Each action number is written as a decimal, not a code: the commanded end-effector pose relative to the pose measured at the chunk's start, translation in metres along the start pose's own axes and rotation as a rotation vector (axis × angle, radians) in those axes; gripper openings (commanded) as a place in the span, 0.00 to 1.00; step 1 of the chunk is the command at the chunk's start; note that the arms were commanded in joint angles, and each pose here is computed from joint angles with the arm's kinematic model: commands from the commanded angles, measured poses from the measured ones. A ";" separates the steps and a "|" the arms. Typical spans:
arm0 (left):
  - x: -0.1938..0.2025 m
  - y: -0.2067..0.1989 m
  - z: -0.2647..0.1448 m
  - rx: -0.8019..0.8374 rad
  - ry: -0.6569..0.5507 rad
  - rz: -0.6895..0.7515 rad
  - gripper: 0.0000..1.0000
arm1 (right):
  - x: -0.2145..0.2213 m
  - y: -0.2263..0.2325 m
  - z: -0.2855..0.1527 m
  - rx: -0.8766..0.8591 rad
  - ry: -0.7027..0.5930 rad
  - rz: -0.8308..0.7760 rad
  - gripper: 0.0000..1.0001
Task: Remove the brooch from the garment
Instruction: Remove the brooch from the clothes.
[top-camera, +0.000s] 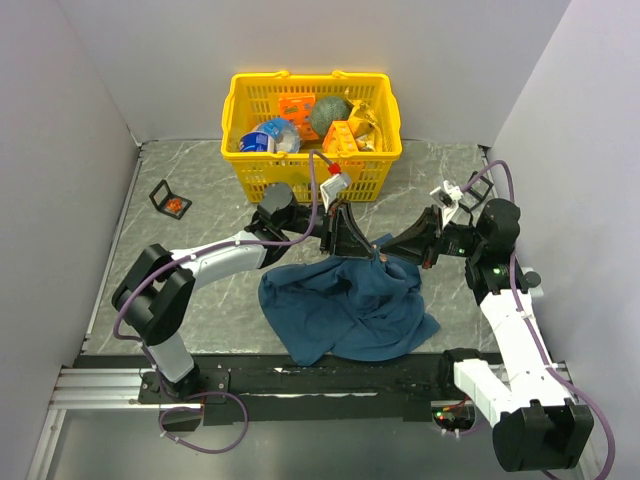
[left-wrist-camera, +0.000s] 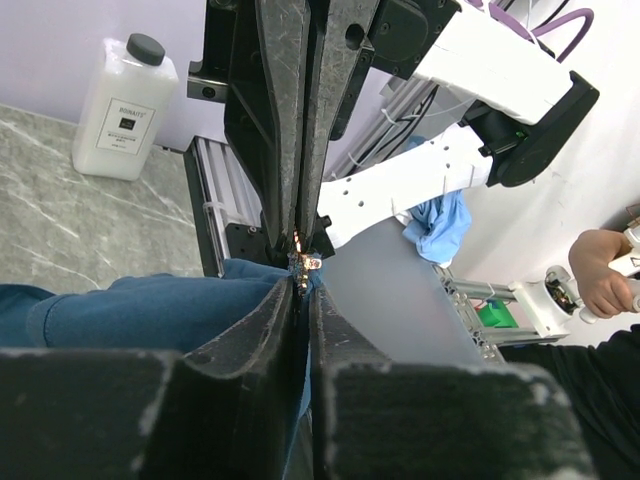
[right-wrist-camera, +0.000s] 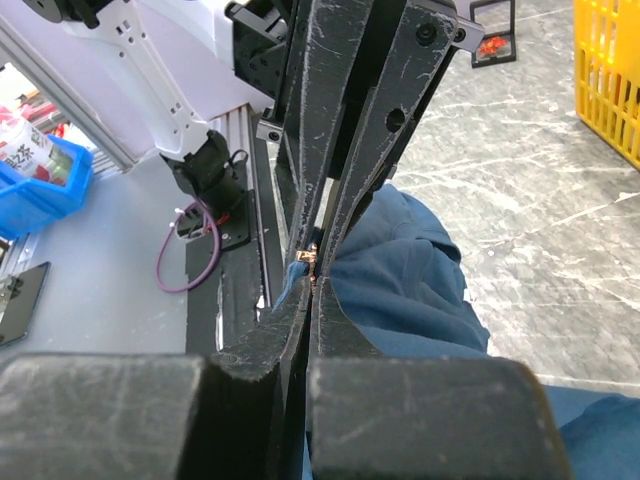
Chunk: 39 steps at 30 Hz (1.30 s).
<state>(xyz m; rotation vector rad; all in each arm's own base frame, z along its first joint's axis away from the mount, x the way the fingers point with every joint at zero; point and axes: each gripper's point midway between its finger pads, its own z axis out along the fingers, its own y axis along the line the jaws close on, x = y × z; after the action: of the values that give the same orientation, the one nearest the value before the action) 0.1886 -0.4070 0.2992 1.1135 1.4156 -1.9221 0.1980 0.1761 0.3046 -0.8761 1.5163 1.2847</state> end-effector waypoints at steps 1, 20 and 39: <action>-0.013 -0.010 0.004 0.028 -0.015 0.059 0.16 | -0.009 0.002 -0.001 0.009 0.002 -0.058 0.00; -0.005 0.032 0.011 -0.179 0.074 0.049 0.54 | -0.004 -0.043 0.002 0.330 0.125 -0.169 0.00; 0.003 0.029 0.020 -0.166 0.106 0.057 0.40 | -0.005 -0.041 0.001 0.326 0.119 -0.158 0.00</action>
<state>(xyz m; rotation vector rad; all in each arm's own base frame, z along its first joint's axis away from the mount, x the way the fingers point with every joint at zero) 0.2123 -0.4348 0.2663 1.1352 1.6245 -1.6779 0.2318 0.1712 0.2724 -0.8385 1.7349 0.9042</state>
